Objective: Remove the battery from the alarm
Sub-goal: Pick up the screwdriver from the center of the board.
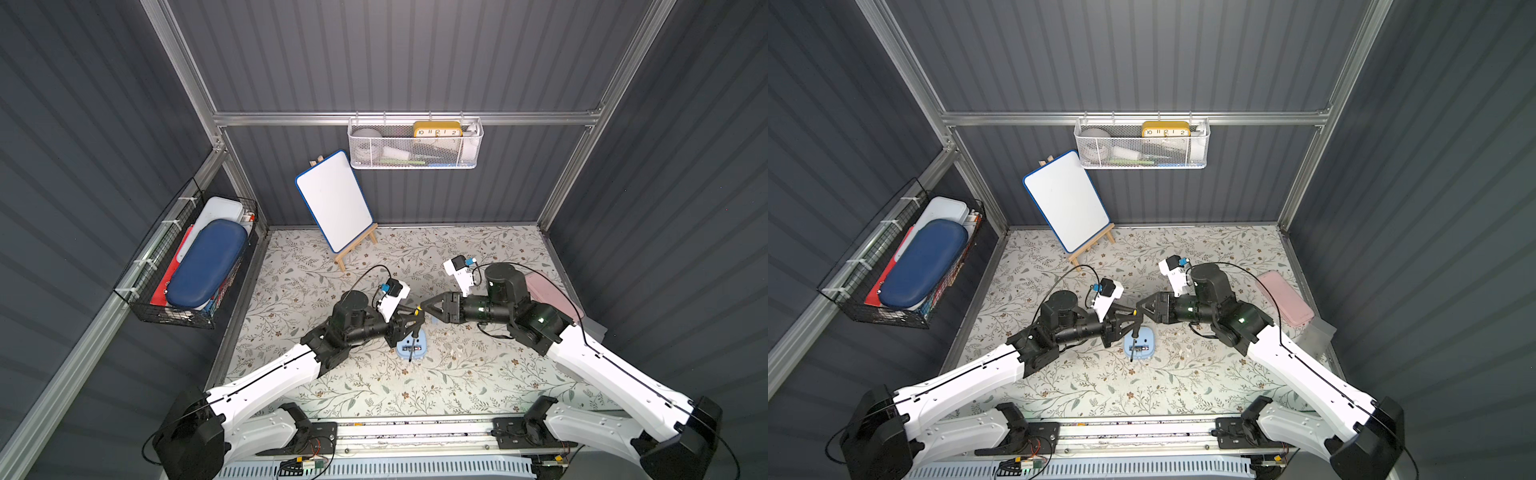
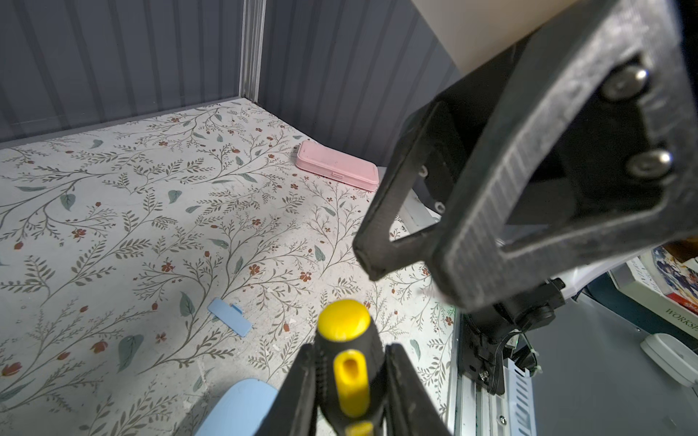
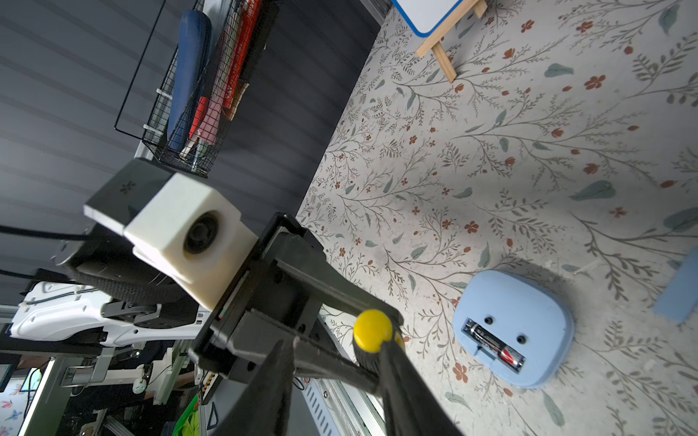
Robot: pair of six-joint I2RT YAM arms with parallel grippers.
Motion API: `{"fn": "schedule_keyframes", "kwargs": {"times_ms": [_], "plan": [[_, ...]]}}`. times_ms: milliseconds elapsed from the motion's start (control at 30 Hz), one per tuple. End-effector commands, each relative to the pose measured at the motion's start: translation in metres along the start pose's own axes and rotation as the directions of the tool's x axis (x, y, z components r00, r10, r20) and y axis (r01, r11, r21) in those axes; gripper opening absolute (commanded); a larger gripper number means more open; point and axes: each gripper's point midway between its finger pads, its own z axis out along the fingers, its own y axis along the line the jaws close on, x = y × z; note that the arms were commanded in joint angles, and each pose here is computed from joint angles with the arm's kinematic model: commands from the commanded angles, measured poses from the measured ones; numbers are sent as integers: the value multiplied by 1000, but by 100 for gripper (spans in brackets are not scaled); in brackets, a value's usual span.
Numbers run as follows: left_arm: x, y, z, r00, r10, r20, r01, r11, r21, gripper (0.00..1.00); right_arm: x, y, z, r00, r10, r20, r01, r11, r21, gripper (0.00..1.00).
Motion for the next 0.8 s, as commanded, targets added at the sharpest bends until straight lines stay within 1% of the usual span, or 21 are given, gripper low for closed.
{"fn": "schedule_keyframes", "kwargs": {"times_ms": [0,100,333,533,567,633,767], "plan": [[-18,-2,-1,998,52,31,-51,999,-15,0,5,-4,5,1000,0,-28,0,1000,8,44],[-19,-4,-2,998,54,33,-54,998,-11,0,5,-10,8,1000,2,-30,-1,1000,28,44],[-20,-5,0,998,60,33,-60,998,-7,0,11,-12,16,997,17,-73,-16,1000,17,44],[-20,-6,1,997,66,31,-66,998,-7,0,21,-17,21,992,21,-123,-16,999,40,44],[-21,-6,1,997,68,35,-68,998,-4,0,22,-17,22,992,22,-128,-17,999,40,43],[-21,-7,1,997,69,35,-69,998,1,0,25,-18,23,990,21,-139,-16,999,40,35],[-21,-12,3,996,78,33,-78,997,19,0,27,-19,22,990,15,-142,-9,999,43,17]]}}
